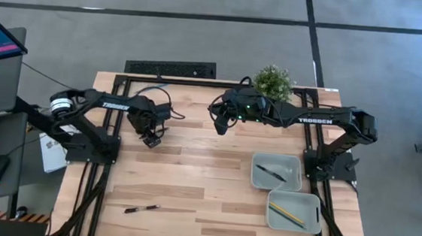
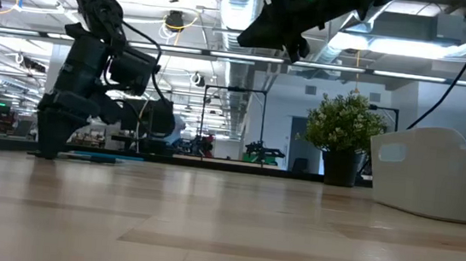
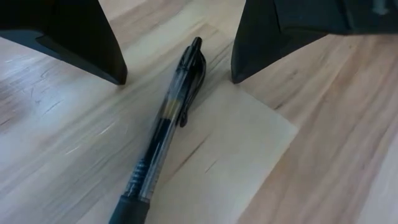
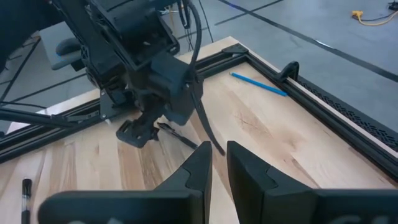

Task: Sort pens & pencils
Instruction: Put the top black pen into the top gray bin

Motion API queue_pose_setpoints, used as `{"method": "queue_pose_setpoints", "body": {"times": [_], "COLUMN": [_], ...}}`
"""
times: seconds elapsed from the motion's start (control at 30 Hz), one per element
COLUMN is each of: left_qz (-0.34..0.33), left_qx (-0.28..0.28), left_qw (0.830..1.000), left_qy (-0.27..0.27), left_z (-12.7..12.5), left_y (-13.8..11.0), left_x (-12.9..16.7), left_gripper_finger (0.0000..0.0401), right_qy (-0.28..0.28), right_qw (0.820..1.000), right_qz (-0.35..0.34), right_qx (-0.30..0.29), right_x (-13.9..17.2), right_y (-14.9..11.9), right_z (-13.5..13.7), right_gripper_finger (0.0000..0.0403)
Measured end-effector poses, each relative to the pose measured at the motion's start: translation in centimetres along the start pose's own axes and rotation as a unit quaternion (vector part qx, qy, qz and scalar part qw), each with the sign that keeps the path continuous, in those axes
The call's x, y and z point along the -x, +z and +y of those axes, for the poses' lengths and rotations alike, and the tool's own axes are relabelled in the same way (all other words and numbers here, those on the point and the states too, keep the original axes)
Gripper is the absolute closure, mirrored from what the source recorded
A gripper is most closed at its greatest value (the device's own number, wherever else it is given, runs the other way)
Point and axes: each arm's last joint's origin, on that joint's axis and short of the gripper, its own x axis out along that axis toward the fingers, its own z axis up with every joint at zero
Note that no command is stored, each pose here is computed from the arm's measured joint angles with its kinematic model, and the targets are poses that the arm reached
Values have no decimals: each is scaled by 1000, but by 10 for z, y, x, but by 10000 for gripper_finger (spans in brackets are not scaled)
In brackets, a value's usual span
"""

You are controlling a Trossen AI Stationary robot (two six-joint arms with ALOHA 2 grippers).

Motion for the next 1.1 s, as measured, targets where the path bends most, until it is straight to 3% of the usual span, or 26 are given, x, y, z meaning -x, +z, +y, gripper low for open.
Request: {"method": "queue_pose_setpoints", "body": {"times": [0.3,0.77,1.1], "left_qz": [0,-6,-9], "left_qx": [-28,-24,-22], "left_qw": [1000,1000,1000], "left_qy": [5,3,7], "left_z": [-2,-2,-2], "left_y": [6,8,8], "left_x": [1,1,1], "left_gripper_finger": [134,307,365], "right_qy": [0,0,0], "right_qw": [1000,1000,1000], "right_qz": [0,0,0], "right_qx": [0,1,1], "right_x": [0,0,0], "right_y": [0,0,0], "right_z": [0,0,0], "right_gripper_finger": [331,331,331]}}
